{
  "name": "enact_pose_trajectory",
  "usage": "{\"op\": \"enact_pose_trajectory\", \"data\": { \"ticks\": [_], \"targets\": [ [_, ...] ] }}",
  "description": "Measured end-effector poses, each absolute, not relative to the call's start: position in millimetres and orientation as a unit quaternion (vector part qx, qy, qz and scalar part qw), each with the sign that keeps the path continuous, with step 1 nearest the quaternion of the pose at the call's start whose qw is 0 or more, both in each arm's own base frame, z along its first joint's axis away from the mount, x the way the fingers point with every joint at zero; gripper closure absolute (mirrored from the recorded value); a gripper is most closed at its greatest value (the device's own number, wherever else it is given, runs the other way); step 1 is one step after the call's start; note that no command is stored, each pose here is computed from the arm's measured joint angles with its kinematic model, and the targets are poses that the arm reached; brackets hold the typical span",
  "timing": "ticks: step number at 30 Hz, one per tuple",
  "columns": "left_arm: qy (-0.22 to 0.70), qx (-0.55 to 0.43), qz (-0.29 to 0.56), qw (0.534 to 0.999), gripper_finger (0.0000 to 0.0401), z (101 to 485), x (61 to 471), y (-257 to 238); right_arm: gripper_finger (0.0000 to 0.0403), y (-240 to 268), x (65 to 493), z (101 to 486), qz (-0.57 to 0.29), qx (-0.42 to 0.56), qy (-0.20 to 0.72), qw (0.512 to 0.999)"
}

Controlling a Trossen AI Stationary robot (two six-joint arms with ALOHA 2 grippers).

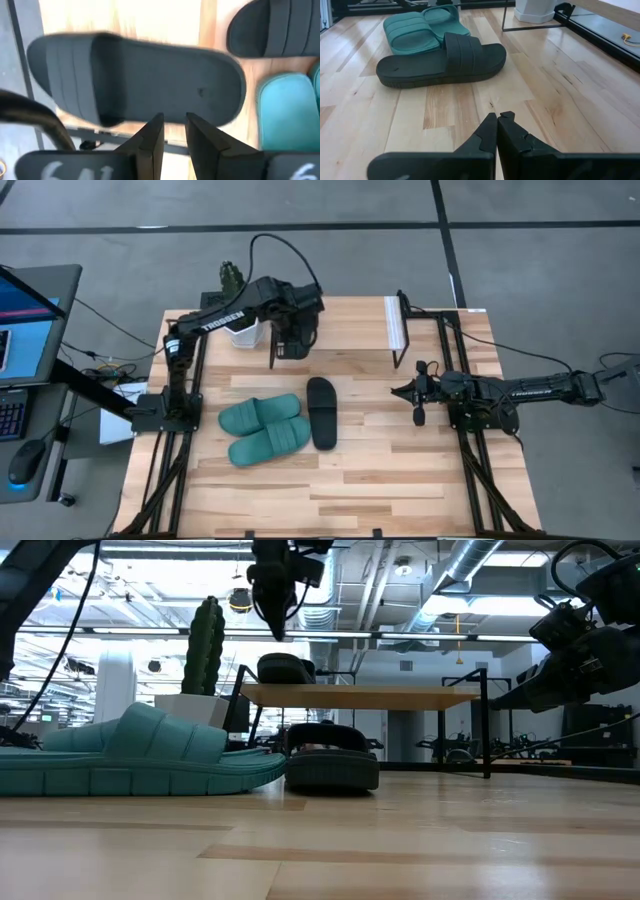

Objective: Pick and place slides into the shelf
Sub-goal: Put the left black slide on the shelf

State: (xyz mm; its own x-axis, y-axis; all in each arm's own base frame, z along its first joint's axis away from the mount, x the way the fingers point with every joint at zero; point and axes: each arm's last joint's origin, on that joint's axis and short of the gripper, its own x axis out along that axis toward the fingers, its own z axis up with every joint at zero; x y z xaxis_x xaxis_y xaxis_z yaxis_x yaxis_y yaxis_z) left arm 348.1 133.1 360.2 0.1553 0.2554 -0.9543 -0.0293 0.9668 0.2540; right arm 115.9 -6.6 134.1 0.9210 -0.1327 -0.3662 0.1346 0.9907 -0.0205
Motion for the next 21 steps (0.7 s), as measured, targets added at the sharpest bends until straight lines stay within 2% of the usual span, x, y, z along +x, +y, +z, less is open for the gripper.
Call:
{"op": "enact_pose_trajectory", "data": {
  "ticks": [12, 16, 21],
  "targets": [
    [0.629, 0.096, 0.103, 0.765, 0.0332, 360.7, 348.8, 144.3, 0.0403, -6.6, 115.9, 134.1, -0.068, 0.002, 0.187, 0.980],
    [0.625, 0.132, 0.071, 0.766, 0.0332, 361.1, 352.5, 139.4, 0.0403, -6.6, 115.9, 134.2, -0.068, 0.003, 0.186, 0.980],
    [0.578, 0.195, 0.046, 0.791, 0.0333, 365.3, 367.9, 129.4, 0.0403, -6.6, 115.9, 134.1, -0.068, 0.003, 0.187, 0.980]
  ]
}}
